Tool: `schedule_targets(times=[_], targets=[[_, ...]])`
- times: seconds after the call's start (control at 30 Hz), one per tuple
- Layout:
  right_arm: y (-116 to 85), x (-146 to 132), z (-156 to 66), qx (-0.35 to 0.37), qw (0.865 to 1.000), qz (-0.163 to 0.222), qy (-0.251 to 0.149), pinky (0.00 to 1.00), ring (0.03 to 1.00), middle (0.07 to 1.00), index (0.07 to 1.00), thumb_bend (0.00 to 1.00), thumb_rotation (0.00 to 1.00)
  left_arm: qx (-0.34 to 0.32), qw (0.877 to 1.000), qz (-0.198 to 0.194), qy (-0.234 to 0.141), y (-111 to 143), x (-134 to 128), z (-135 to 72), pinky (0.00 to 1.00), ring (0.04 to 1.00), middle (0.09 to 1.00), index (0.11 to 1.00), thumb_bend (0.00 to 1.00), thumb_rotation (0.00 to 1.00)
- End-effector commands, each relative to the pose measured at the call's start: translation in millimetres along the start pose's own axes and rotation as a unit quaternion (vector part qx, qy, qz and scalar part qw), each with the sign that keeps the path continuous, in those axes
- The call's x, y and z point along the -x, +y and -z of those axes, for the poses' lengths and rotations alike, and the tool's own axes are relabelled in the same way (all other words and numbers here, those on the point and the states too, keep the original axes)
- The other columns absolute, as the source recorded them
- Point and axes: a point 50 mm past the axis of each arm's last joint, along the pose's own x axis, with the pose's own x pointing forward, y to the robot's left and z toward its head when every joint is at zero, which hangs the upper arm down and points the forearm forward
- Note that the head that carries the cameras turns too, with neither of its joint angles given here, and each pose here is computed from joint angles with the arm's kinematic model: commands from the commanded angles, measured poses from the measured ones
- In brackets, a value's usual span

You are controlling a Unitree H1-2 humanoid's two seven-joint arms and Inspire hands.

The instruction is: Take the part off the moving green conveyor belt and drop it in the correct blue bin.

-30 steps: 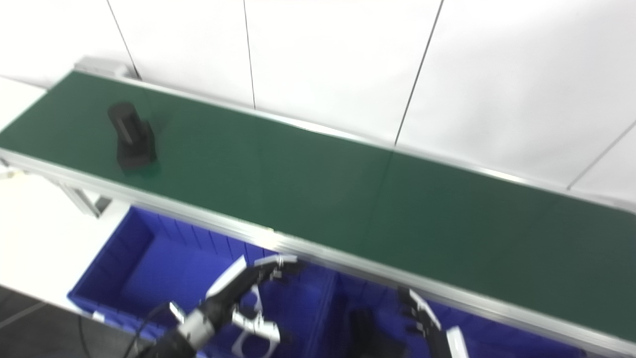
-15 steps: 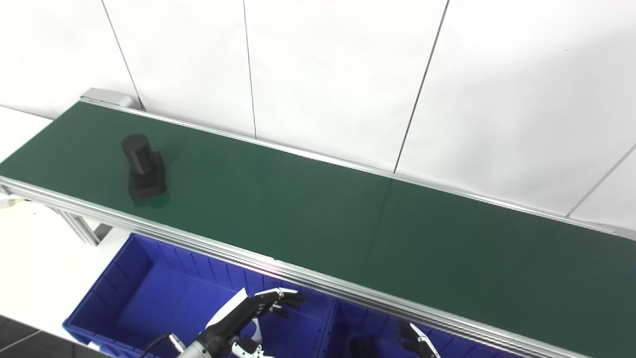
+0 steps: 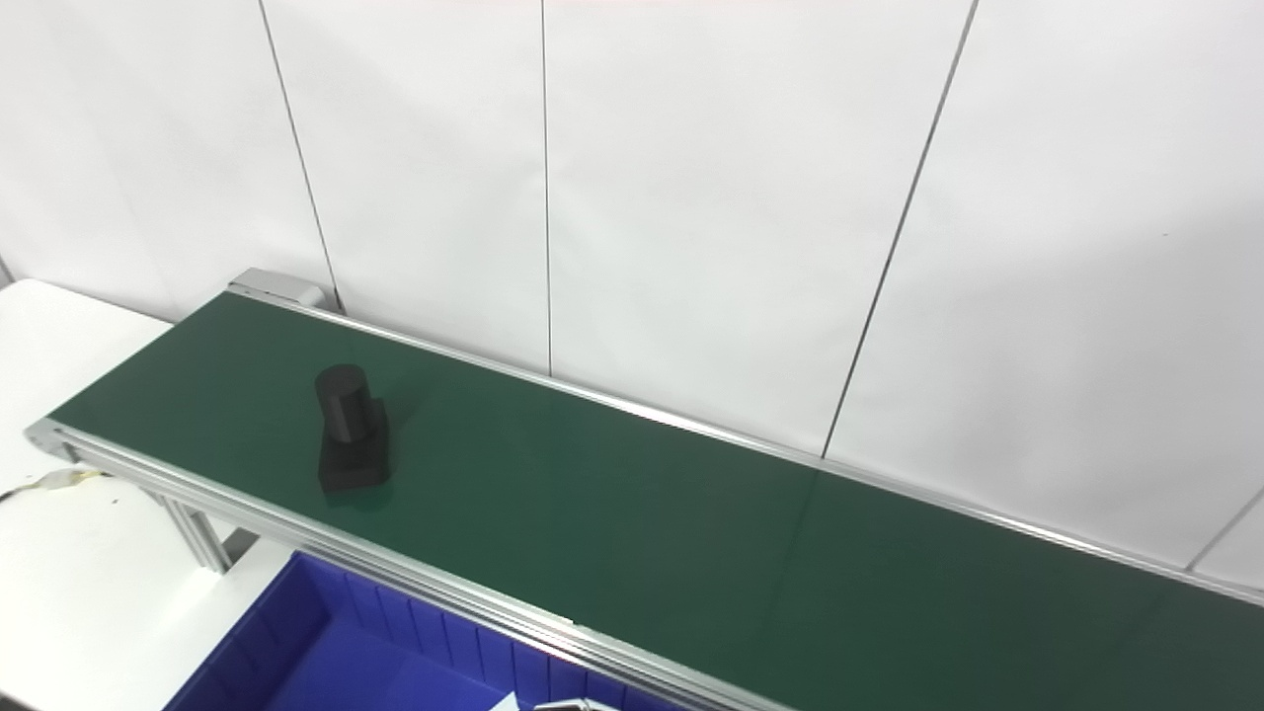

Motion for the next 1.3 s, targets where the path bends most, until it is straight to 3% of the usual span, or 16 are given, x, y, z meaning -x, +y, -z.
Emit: schedule_targets(times=[0.0,0.3,0.53,0.7,0.97,1.03,1.27], targets=[[-5,-2,-8,0.002,0.999,0.015,-0.037,0.75,0.820,0.857,0.881,0.75,0.00,-0.008,0.999,-0.012,-0.038,5,-8,-10,0.72,0.785,0.807,0.751,0.96,0.15],[-4,-2,-8,-0.003,0.999,0.017,-0.043,0.74,0.818,0.858,0.877,0.74,0.00,-0.006,0.999,-0.012,-0.035,5,-8,-9,0.72,0.788,0.807,0.750,0.96,0.13],[-9,1,-4,-0.052,0.993,0.047,-0.093,0.76,0.820,0.858,0.853,0.71,0.00,-0.001,1.000,-0.009,-0.030,-1,-13,-5,0.71,0.790,0.806,0.749,0.96,0.11],[-28,5,-11,-0.066,0.988,0.068,-0.126,0.75,0.812,0.845,0.841,0.71,0.00,0.004,1.000,-0.011,-0.029,-12,-21,-5,0.71,0.787,0.805,0.746,0.97,0.10],[-66,7,-52,-0.066,0.971,0.104,-0.204,0.70,0.786,0.816,0.822,0.71,0.07,0.016,0.999,-0.007,-0.030,-26,-31,-6,0.70,0.781,0.798,0.739,0.98,0.11],[-76,6,-63,-0.065,0.966,0.112,-0.223,0.70,0.783,0.811,0.816,0.73,0.02,0.017,0.999,-0.007,-0.030,-28,-33,-6,0.70,0.770,0.791,0.733,0.99,0.12],[-104,-2,-89,-0.064,0.956,0.126,-0.256,0.70,0.776,0.810,0.812,0.75,0.06,0.013,0.999,-0.008,-0.032,-33,-41,-7,0.68,0.750,0.773,0.721,0.98,0.11]])
